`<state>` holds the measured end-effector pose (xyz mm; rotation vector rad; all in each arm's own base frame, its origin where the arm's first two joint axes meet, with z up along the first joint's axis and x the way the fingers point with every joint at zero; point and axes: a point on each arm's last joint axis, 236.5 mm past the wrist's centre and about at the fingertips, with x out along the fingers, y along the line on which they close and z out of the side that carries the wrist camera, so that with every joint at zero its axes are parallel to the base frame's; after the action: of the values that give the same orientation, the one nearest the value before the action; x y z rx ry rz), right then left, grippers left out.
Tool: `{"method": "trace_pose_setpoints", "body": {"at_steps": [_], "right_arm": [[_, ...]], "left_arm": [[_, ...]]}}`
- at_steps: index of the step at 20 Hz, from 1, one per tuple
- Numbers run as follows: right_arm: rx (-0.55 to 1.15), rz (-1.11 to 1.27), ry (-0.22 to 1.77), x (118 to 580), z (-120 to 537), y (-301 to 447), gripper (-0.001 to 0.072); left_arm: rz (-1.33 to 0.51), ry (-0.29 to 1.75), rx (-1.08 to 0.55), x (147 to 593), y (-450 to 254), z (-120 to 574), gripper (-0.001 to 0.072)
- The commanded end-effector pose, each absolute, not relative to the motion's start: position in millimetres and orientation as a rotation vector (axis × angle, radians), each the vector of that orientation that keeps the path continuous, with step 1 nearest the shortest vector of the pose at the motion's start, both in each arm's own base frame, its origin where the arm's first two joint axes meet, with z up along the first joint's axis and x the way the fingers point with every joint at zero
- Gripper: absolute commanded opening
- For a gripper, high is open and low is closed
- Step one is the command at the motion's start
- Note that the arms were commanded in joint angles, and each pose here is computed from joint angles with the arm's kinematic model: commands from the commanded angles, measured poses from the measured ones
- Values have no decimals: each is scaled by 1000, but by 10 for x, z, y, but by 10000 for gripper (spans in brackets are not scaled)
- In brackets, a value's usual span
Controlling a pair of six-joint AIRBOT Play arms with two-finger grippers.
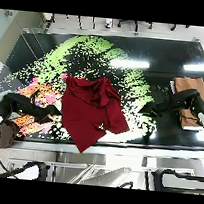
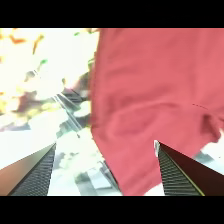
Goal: Fold the shirts.
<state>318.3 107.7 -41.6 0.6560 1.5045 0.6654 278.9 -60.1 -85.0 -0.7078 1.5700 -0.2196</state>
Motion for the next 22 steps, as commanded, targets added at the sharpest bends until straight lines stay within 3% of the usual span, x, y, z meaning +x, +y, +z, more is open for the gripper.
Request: {"method": "trace_pose_setpoints", "body": {"at_steps": [1, 4, 5, 7, 8, 9, 13, 21, 22], "right_arm": [[661, 672, 1527, 3051, -522, 1115, 432], [652, 677, 1529, 3046, -531, 1149, 432], [645, 677, 1528, 3049, -539, 1167, 432], [634, 689, 1535, 3030, -543, 1214, 433], [626, 695, 1541, 3016, -549, 1240, 433], [616, 698, 1549, 2999, -565, 1255, 434], [561, 685, 1588, 2968, -787, 1339, 435], [500, 775, 1804, 2538, -1272, 1836, 433], [497, 781, 1812, 2514, -1278, 1872, 406]], "left_arm": [[-204, 1554, -742, 2752, -739, -1151, 689], [-260, 1566, -702, 2981, -957, -1203, 688], [-289, 1572, -676, 3055, -1057, -1202, 603], [-355, 1595, -609, 3147, -1268, -1204, 265], [-385, 1610, -567, 3164, -1336, -1198, 45], [-405, 1616, -528, 3191, -1374, -1182, 14], [-424, 1591, -519, 3371, -1370, -988, 14], [-417, 1630, -554, 3306, -1252, -939, 14], [-419, 1634, -554, 3297, -1258, -936, 14]]}}
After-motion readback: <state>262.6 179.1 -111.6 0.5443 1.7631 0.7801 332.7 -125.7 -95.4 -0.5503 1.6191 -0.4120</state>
